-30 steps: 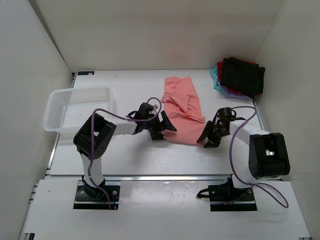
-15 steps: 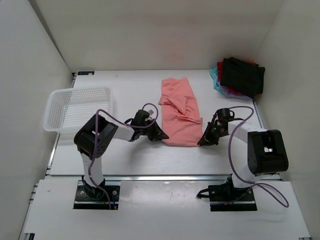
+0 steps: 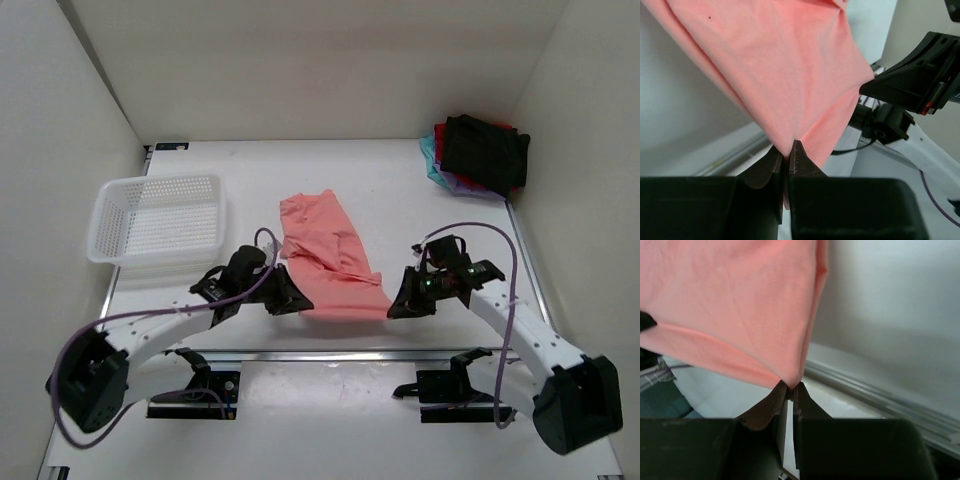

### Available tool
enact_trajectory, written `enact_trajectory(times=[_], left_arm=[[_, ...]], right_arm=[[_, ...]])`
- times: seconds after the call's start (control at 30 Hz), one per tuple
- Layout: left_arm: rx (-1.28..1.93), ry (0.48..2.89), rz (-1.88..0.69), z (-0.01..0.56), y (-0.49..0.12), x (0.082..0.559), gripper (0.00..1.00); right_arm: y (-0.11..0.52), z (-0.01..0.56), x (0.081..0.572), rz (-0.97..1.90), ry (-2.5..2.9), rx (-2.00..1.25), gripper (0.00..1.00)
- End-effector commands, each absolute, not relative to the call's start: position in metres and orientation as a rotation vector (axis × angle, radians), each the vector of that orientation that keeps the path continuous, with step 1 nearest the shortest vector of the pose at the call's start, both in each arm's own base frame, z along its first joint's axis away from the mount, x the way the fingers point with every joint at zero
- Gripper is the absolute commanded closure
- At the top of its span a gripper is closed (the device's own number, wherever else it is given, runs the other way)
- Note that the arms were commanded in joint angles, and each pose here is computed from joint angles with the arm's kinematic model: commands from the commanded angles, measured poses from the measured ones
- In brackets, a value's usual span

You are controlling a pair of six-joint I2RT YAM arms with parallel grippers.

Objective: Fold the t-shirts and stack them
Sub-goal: Grab one side of the 2/3 rectangular tshirt with both arms, then fold the long partially folded tshirt into a neat square

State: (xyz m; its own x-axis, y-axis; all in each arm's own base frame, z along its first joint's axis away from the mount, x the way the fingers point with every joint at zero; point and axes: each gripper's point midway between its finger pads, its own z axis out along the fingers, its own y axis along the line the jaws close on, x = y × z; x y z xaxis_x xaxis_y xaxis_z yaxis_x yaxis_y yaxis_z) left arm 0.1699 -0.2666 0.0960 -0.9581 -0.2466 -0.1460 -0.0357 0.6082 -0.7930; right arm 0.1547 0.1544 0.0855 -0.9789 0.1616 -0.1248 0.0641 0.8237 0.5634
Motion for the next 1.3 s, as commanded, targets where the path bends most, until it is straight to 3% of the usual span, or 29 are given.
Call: enact_trajectory(times=[0.0,0.17,0.37,0.57,0.7,0.77,0.8,0.83,0.87,0.9,0.93,1.07,1.27], left_arm=[[-0.336,2.694,-1.154,0.082,-0.241,0.143,1.0],[-0.4,2.665,-1.221,0.091,-0.237,0.125,1.0],[-0.537,2.611,-1.177,0.092,-0.209,0.147,1.0],[-0.528,2.561,-1.144,0.121,-0.206,0.204,1.0],[-0.6,2.466,-1.122,0.143,-0.199,0.29,1.0],[-0.614,2.416,-1.078,0.152,-0.195,0.338,0.87],[-0.61,2.409,-1.049,0.152,-0.194,0.365,0.75],[-0.629,2.416,-1.03,0.141,-0.191,0.385,0.26],[-0.613,2.348,-1.035,0.16,-0.187,0.41,0.03],[-0.636,2.341,-1.052,0.156,-0.188,0.428,0.01],[-0.684,2.32,-1.069,0.15,-0.183,0.444,0.02],[-0.662,2.209,-1.142,0.177,-0.188,0.481,0.01],[-0.582,2.205,-1.227,0.199,-0.206,0.456,0.01]], right_arm=[[0.15,0.094,0.115,0.833,2.934,0.16,1.0],[0.162,0.113,0.099,0.879,2.961,0.049,1.0],[0.158,0.125,0.135,0.842,2.935,0.002,1.0],[0.175,0.16,0.224,0.81,2.85,-0.114,1.0],[0.182,0.173,0.312,0.784,2.781,-0.083,1.0],[0.179,0.177,0.362,0.747,2.73,-0.063,1.0],[0.177,0.158,0.381,0.722,2.771,-0.036,1.0],[0.175,0.18,0.411,0.708,2.692,-0.033,0.98],[0.176,0.182,0.436,0.681,2.674,-0.022,0.87],[0.18,0.182,0.459,0.681,2.655,-0.021,0.72],[0.174,0.182,0.471,0.659,2.647,0.004,0.69],[0.174,0.169,0.495,0.574,2.67,-0.009,0.65],[0.18,0.151,0.478,0.479,2.712,-0.109,0.6]])
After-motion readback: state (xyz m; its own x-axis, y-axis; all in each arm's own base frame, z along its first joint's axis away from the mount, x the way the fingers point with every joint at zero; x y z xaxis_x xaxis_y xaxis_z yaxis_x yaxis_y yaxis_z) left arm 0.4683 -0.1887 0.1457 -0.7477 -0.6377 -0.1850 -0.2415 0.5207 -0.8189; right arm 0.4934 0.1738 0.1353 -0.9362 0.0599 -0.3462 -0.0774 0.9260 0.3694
